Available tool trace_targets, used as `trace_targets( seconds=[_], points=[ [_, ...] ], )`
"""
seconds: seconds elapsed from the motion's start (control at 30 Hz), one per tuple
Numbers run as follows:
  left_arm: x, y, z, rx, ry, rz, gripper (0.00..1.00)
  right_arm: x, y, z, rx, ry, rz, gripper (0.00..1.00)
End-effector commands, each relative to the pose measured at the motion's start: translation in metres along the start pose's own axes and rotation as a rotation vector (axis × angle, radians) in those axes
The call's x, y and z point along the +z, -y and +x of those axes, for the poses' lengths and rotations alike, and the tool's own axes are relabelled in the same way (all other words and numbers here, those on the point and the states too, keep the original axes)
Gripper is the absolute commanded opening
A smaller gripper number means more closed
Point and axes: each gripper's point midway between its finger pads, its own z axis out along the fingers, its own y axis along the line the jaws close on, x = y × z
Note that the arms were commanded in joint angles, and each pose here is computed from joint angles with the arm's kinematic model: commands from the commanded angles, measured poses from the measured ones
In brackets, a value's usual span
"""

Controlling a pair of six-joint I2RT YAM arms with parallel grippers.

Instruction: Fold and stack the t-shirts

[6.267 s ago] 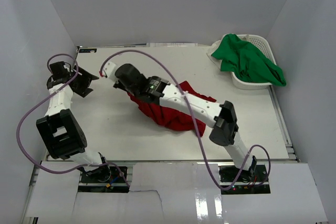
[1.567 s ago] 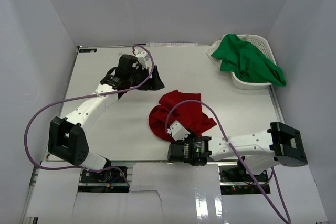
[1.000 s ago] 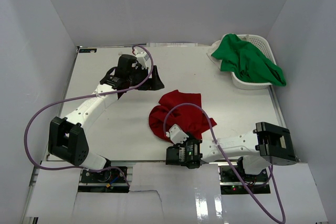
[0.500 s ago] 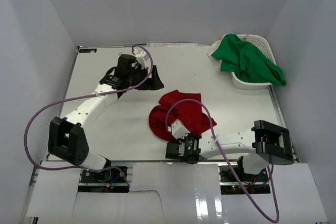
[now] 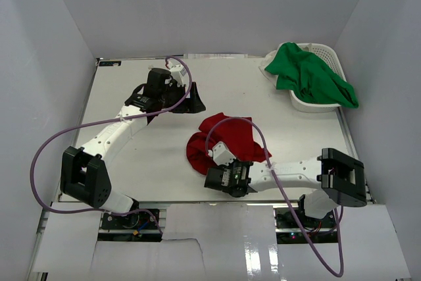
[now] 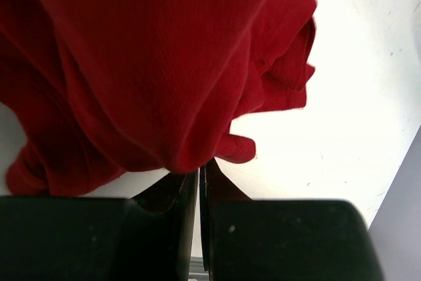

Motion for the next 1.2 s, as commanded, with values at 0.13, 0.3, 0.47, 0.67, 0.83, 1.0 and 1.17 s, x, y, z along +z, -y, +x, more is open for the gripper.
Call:
trace_targets(
  seconds=[0.13, 0.3, 0.47, 0.67, 0.83, 1.0, 1.17],
  points=[
    [-0.013, 0.01, -0.013, 0.023, 0.041, 0.031, 0.89, -0.055, 0.037, -0.113, 0.137, 0.227, -0.041, 0.08],
    [-0.016, 0.005, -0.019, 0.017, 0.057, -0.007, 0.89, -0.081, 0.058, -0.175, 0.152, 0.322, -0.094, 0.08],
    [-0.03, 0.005, -0.029, 0.012, 0.109, -0.03, 0.89, -0.081, 0.092, -0.227, 0.224, 0.399, -0.138, 0.08],
    [-0.064, 0.016, -0.028, 0.069, 0.183, -0.016, 0.89, -0.064, 0.125, -0.272, 0.265, 0.445, -0.185, 0.08],
    [-0.1, 0.034, -0.027, 0.124, 0.27, 0.043, 0.89, -0.044, 0.125, -0.29, 0.275, 0.444, -0.256, 0.08],
    [-0.123, 0.056, -0.021, 0.274, 0.378, 0.163, 0.89, -0.041, 0.122, -0.303, 0.301, 0.453, -0.332, 0.08],
    [-0.127, 0.06, -0.021, 0.393, 0.458, 0.198, 0.85, -0.047, 0.131, -0.321, 0.343, 0.461, -0.418, 0.08]
  ],
)
